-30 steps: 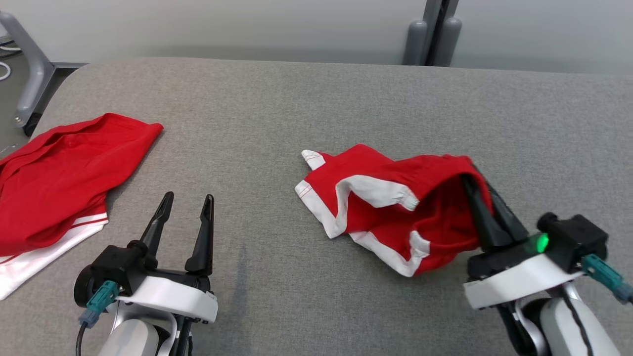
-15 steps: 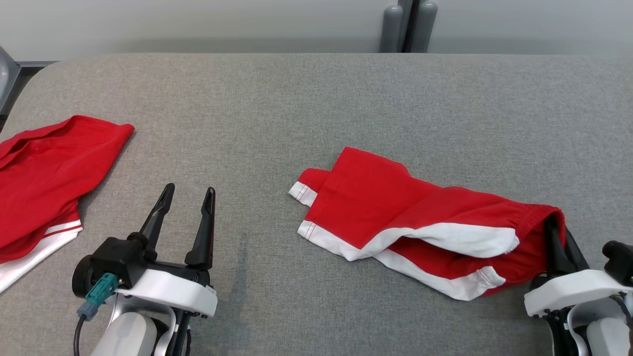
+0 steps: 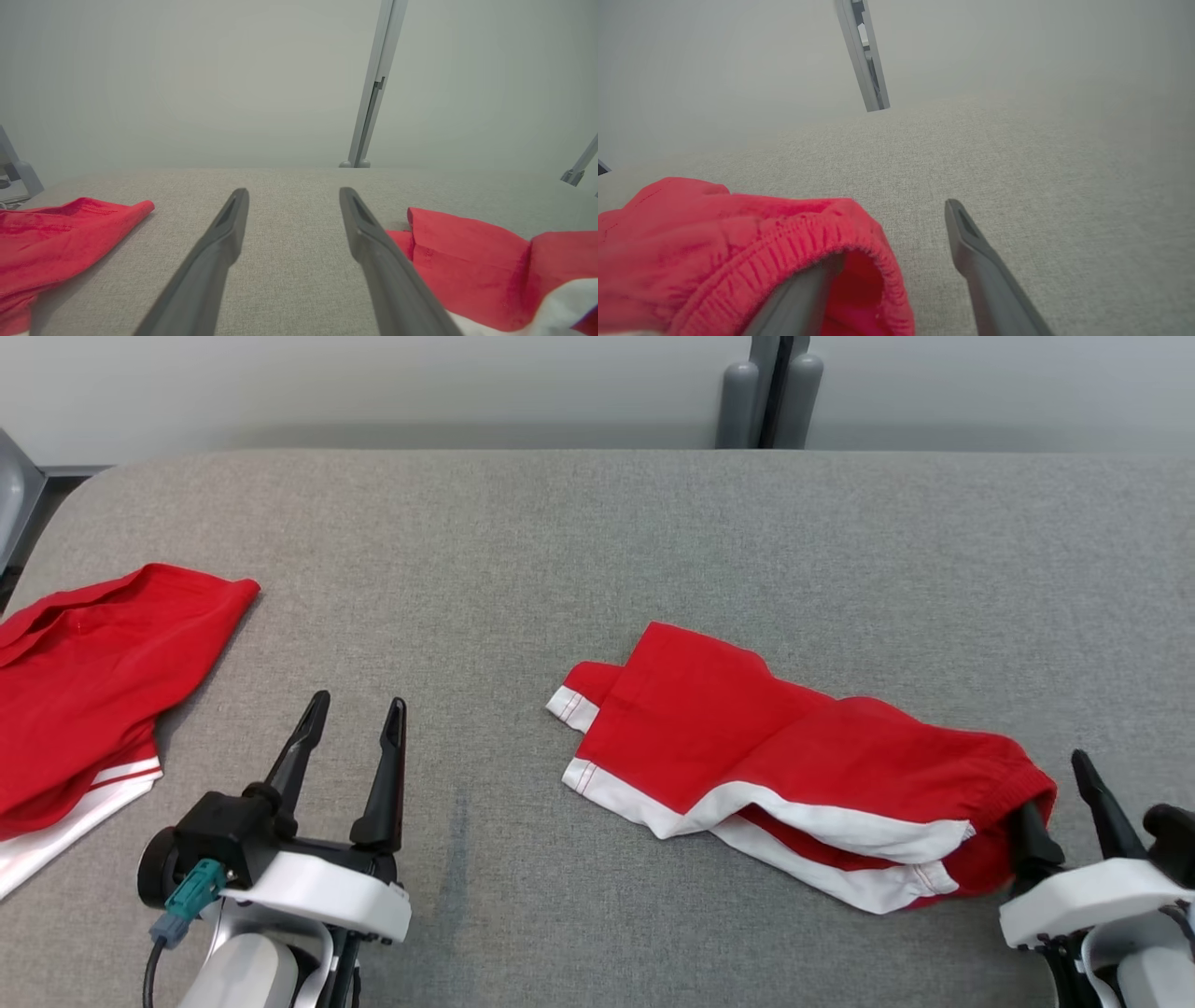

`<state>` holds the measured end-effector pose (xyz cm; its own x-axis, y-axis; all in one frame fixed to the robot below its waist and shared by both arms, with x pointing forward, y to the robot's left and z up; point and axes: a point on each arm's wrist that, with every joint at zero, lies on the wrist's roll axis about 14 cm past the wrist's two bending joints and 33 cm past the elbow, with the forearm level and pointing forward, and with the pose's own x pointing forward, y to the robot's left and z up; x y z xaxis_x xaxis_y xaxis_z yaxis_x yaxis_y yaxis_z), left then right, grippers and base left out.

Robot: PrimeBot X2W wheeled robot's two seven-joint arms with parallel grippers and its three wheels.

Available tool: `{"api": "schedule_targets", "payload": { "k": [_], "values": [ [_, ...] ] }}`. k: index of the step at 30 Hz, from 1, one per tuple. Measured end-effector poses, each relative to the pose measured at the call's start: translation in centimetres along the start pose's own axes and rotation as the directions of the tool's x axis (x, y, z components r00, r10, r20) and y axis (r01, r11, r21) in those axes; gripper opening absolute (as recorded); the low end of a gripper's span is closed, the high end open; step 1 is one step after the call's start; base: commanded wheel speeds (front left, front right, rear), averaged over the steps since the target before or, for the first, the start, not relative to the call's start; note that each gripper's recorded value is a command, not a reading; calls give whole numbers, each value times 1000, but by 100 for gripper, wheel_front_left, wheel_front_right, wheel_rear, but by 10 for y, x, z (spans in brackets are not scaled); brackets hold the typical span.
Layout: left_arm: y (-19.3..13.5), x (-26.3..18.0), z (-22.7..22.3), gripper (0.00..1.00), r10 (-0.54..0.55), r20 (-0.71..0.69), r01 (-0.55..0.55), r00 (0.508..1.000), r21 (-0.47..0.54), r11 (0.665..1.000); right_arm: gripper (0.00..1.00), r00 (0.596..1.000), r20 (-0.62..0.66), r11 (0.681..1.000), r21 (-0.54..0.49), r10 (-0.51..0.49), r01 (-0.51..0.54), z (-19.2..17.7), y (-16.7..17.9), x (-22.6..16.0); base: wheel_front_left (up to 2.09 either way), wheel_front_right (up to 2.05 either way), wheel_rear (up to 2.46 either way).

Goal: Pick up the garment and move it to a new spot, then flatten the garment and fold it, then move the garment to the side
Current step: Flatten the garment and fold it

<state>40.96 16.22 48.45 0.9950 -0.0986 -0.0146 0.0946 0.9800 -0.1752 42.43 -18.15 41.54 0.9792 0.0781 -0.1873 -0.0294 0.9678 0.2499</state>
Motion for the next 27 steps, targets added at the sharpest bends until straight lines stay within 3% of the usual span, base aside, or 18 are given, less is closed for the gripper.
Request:
{"api": "schedule_targets", "payload": {
  "k": [13,18,27],
  "values": [
    [-4,-9,9,100,-4,25,4,1000,0,1000,100,980,189,996,-72,56,-43,62,20,-31,0,0,0],
    [-3,-13,9,100,1,24,-1,1000,1,1000,100,985,165,995,-85,58,-45,64,24,-36,0,0,0],
    [-7,-16,11,100,-1,29,2,1000,-13,1000,100,999,34,996,-87,26,-23,33,16,-51,0,0,0]
  ]
}}
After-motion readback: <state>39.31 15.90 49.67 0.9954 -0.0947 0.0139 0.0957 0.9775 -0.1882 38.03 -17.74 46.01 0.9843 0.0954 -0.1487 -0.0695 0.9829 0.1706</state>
